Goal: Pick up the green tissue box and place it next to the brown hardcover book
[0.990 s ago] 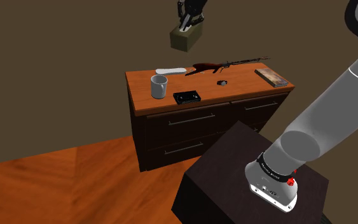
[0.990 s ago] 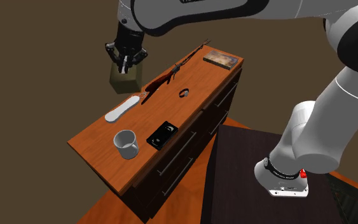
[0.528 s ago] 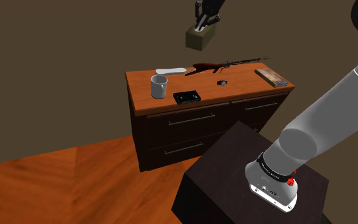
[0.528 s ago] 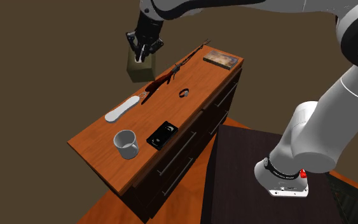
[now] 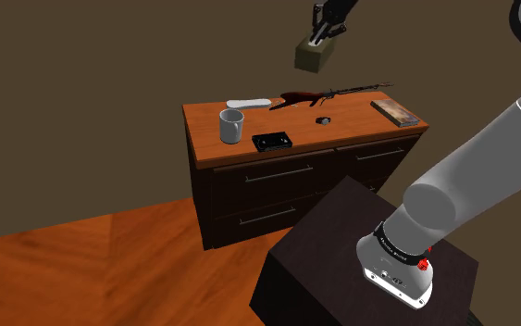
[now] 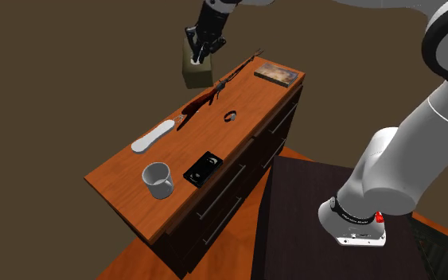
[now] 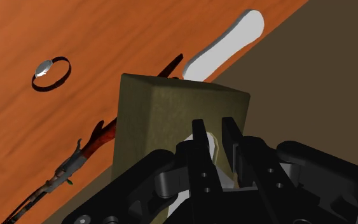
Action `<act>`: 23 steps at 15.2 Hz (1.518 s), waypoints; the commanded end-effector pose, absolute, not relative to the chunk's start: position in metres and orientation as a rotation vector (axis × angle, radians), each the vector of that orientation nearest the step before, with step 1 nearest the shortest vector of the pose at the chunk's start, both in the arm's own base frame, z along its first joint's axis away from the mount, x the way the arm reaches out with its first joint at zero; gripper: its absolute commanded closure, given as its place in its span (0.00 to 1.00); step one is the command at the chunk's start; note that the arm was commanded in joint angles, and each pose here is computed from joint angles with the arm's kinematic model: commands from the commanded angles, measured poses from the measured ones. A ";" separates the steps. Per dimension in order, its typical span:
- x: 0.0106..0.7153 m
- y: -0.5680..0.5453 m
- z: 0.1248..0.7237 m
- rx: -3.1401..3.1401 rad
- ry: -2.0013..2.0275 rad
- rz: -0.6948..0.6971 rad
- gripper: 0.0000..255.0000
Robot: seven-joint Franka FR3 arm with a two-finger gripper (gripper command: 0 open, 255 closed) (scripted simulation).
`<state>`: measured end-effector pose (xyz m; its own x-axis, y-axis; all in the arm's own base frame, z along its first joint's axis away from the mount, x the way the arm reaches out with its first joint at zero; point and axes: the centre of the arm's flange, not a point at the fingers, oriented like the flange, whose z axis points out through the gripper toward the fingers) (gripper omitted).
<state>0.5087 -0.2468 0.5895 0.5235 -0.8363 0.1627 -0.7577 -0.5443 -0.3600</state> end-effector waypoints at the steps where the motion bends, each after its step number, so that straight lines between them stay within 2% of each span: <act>1: 0.497 -0.273 0.589 -2.522 1.343 -0.467 1.00; 23: 0.383 -0.540 0.590 -2.522 1.343 -0.467 1.00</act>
<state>0.3907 -0.5266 0.5904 0.5231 -0.8364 0.1634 -0.7578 -0.5443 -0.3600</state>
